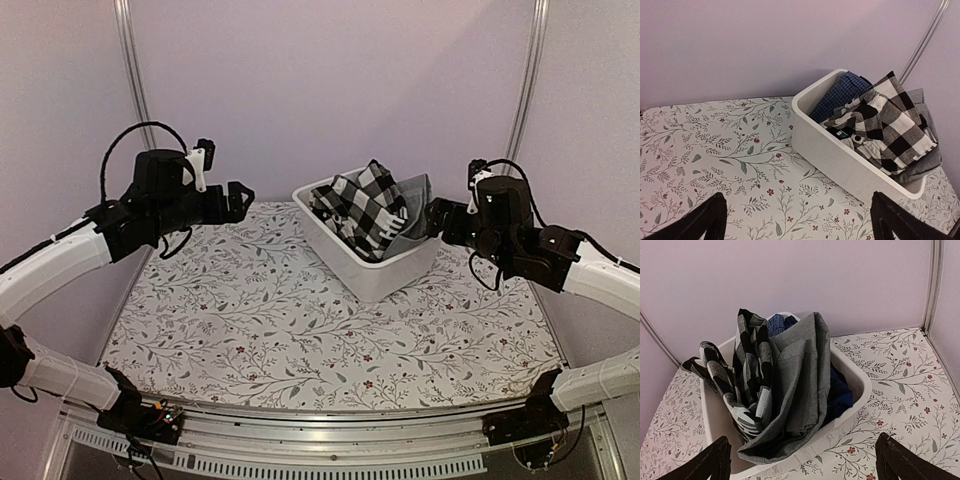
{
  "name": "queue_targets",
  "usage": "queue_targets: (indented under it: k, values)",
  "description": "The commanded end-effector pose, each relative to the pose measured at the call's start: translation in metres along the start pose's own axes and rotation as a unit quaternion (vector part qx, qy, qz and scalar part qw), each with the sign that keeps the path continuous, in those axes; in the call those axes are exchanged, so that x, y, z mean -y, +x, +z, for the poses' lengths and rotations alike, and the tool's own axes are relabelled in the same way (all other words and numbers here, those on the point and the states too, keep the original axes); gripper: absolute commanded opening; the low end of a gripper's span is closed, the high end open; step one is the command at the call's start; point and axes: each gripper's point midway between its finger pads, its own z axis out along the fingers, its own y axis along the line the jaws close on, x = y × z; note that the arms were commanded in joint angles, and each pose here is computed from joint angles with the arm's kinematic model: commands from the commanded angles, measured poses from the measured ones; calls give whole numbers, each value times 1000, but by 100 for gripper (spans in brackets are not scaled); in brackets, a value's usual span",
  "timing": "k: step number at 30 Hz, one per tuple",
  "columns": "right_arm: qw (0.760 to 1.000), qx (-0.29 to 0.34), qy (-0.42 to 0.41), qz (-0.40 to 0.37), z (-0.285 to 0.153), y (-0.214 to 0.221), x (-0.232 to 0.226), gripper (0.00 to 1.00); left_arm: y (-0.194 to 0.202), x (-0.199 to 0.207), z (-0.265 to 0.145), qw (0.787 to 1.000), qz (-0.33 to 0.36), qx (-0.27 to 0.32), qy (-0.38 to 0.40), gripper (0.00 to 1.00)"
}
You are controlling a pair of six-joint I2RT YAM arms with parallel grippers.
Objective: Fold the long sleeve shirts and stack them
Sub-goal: Pick up the crumpled shirt from the bin.
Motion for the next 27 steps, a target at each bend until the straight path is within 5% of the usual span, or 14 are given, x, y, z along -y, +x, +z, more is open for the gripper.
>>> queue_targets:
  k: [1,13,27]
  values:
    - [1000,-5,-8,8,-2,-9,-7,99,-5,2,0,1000,7,-1,9,100]
    - [997,-31,-56,-47,31,-47,-57,99,9,6,5,999,-14,-21,22,100]
    - [981,-153,-46,-108,135,11,-72,97,10,18,7,998,-19,-41,51,100]
